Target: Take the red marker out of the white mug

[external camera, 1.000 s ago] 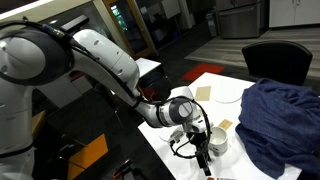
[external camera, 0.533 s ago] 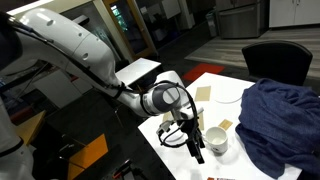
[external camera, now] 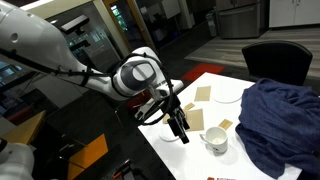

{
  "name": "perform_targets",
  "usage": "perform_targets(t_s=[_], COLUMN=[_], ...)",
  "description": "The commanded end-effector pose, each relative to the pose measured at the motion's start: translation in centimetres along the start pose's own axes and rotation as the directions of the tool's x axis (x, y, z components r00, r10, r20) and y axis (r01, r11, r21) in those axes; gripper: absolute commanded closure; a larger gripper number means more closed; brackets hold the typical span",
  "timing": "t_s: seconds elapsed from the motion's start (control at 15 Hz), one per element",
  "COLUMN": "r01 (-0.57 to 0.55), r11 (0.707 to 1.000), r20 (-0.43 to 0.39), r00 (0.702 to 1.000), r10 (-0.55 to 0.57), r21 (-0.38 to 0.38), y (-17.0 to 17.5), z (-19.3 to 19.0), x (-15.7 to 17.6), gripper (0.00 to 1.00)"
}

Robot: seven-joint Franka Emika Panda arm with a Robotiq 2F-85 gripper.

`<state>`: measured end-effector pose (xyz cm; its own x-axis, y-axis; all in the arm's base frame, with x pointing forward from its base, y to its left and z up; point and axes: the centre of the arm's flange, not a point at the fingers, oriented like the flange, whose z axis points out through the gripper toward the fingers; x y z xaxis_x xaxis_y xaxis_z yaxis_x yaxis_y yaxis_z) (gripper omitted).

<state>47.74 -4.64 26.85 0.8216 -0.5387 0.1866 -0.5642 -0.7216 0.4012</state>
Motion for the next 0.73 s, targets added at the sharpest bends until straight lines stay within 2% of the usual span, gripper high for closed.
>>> perform_targets(t_s=[0.0, 0.13, 0.2, 0.67], r01=[0.067, 0.098, 0.068, 0.085], r11=[0.997, 0.994, 0.997, 0.995], r20=[-0.001, -0.009, -0.021, -0.023], r00=[0.998, 0.995, 0.998, 0.996], r10=[-0.067, -0.097, -0.067, -0.084], r21=[0.032, 0.049, 0.037, 0.046], y=[1.4, 1.3, 0.2, 0.4], z=[-3.4, -4.5, -3.3, -3.8], x=[-0.9, -0.8, -0.3, -0.4], gripper=[0.00, 0.00, 0.00, 0.00])
